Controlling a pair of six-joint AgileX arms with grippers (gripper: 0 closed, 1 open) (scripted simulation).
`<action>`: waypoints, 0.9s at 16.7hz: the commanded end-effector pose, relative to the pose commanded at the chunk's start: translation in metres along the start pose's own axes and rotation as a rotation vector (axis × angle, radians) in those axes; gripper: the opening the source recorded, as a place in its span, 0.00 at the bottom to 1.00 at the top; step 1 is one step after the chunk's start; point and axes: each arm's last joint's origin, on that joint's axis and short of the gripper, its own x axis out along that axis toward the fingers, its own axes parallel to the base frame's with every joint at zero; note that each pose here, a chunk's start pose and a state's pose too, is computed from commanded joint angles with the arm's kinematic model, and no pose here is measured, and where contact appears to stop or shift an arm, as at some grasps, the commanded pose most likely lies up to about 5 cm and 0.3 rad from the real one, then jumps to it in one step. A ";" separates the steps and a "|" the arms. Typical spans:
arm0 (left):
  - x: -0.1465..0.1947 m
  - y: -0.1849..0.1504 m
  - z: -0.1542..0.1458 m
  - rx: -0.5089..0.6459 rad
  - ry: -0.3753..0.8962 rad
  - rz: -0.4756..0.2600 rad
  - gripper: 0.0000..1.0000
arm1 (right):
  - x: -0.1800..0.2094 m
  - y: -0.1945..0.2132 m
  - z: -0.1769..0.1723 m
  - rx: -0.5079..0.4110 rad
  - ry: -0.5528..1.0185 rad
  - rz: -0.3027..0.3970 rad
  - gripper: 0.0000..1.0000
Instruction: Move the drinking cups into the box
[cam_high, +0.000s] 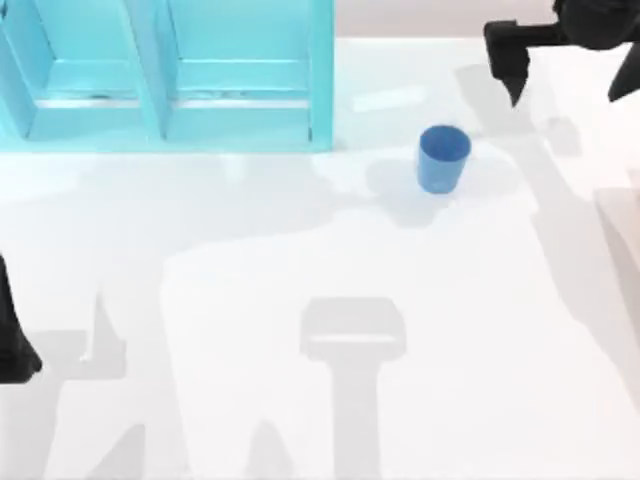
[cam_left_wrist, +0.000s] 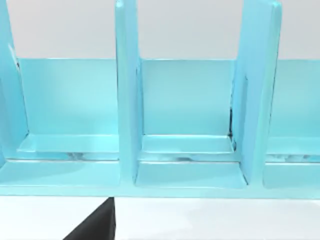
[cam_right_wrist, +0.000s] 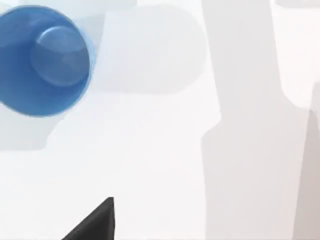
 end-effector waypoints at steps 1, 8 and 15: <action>0.000 0.000 0.000 0.000 0.000 0.000 1.00 | 0.007 0.017 0.004 0.009 -0.010 0.006 1.00; 0.000 0.000 0.000 0.000 0.000 0.000 1.00 | 0.030 0.061 0.011 0.043 -0.034 0.024 1.00; 0.000 0.000 0.000 0.000 0.000 0.000 1.00 | 0.038 0.061 0.016 0.043 -0.031 0.023 1.00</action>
